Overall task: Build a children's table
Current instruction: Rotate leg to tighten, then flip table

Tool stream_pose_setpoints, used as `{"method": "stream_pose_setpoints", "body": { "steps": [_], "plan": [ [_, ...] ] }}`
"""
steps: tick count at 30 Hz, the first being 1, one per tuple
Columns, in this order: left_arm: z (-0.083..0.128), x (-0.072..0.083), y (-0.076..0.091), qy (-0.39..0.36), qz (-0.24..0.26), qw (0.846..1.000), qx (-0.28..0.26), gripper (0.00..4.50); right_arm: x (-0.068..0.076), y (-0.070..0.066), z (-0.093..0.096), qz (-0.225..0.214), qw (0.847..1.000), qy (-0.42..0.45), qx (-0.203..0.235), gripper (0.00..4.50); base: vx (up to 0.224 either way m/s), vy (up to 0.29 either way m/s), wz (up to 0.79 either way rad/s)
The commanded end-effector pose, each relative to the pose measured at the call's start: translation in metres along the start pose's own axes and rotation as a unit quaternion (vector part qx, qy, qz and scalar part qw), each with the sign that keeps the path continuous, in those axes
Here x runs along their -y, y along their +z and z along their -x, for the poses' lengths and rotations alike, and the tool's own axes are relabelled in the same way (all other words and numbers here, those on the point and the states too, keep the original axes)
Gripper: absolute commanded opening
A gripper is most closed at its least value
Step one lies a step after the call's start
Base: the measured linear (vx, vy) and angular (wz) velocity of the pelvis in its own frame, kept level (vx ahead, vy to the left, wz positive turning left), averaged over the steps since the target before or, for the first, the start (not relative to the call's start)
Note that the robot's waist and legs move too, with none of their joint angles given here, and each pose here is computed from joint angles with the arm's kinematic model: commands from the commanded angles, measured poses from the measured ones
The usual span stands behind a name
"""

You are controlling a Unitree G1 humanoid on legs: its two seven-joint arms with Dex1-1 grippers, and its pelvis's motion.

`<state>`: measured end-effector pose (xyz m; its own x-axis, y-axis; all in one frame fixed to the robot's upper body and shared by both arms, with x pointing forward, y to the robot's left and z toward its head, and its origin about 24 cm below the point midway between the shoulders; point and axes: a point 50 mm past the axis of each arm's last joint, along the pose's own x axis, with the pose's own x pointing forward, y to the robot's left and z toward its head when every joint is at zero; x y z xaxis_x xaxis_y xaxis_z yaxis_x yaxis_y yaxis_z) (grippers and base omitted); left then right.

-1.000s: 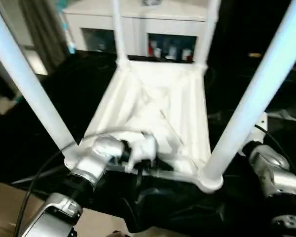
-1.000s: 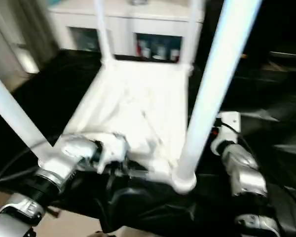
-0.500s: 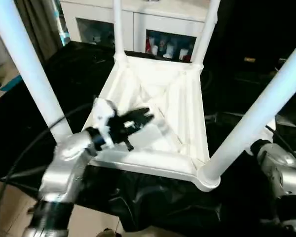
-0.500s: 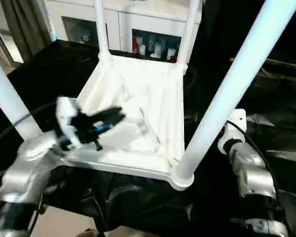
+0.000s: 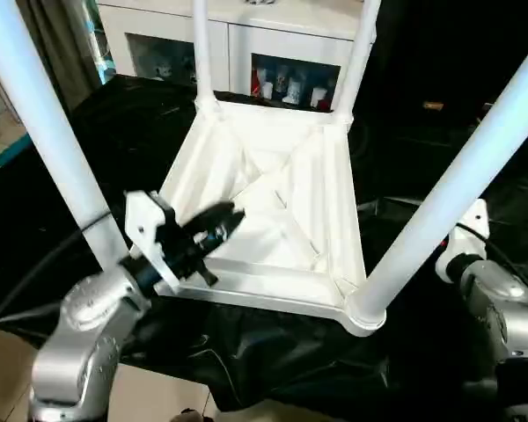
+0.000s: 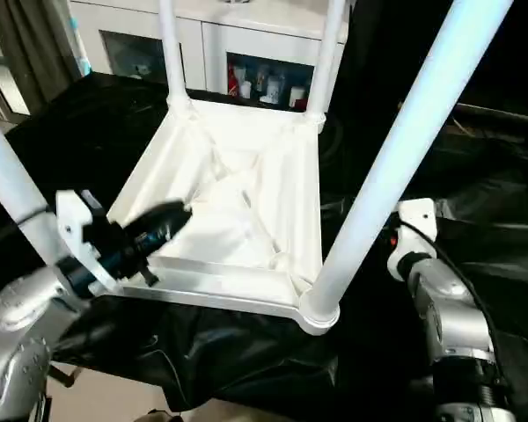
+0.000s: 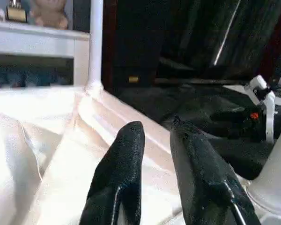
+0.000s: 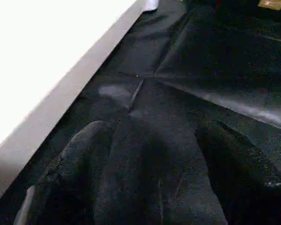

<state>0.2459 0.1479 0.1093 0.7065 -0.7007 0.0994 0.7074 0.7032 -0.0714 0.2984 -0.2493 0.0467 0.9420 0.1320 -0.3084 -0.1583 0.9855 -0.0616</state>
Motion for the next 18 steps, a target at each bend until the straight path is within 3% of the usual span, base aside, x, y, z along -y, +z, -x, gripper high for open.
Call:
{"method": "stream_pose_setpoints", "body": {
  "steps": [1, 5, 10, 11, 13, 17, 18],
  "plan": [
    [-0.002, 0.005, 0.005, -0.006, -0.008, 1.0, 0.004, 1.19, 0.001, 0.001, 0.001, 0.006, 1.0, -0.003, -0.002, 3.26, 0.0, 0.0, 0.0],
    [-0.004, -0.001, 0.015, -0.005, -0.012, 1.0, 0.004, 1.19, -0.007, 0.011, -0.004, 0.0, 1.0, 0.004, 0.016, 3.26, 0.0, 0.0, 0.0],
    [0.008, -0.006, 0.022, -0.05, 0.004, 0.998, -0.028, 1.19, -0.033, 0.017, -0.003, -0.001, 0.997, 0.055, 0.058, 3.26, 0.0, 0.0, 0.0],
    [0.008, -0.006, 0.022, -0.05, 0.004, 0.998, -0.028, 1.19, -0.033, 0.017, -0.003, -0.001, 0.997, 0.055, 0.058, 3.26, 0.0, 0.0, 0.0],
    [0.017, -0.002, 0.016, -0.105, 0.008, 0.99, -0.09, 1.19, -0.041, 0.015, -0.001, 0.005, 0.995, 0.078, 0.06, 3.26, 0.0, 0.0, 0.0],
    [0.022, 0.002, 0.009, -0.142, 0.014, 0.98, -0.137, 1.19, -0.043, 0.012, -0.001, 0.014, 0.994, 0.097, 0.054, 3.26, 0.0, 0.0, 0.0],
    [0.023, 0.003, 0.004, -0.158, 0.005, 0.973, -0.17, 1.19, -0.04, 0.01, -0.002, 0.027, 0.993, 0.103, 0.044, 3.26, 0.0, 0.0, 0.0]
  ]
}}
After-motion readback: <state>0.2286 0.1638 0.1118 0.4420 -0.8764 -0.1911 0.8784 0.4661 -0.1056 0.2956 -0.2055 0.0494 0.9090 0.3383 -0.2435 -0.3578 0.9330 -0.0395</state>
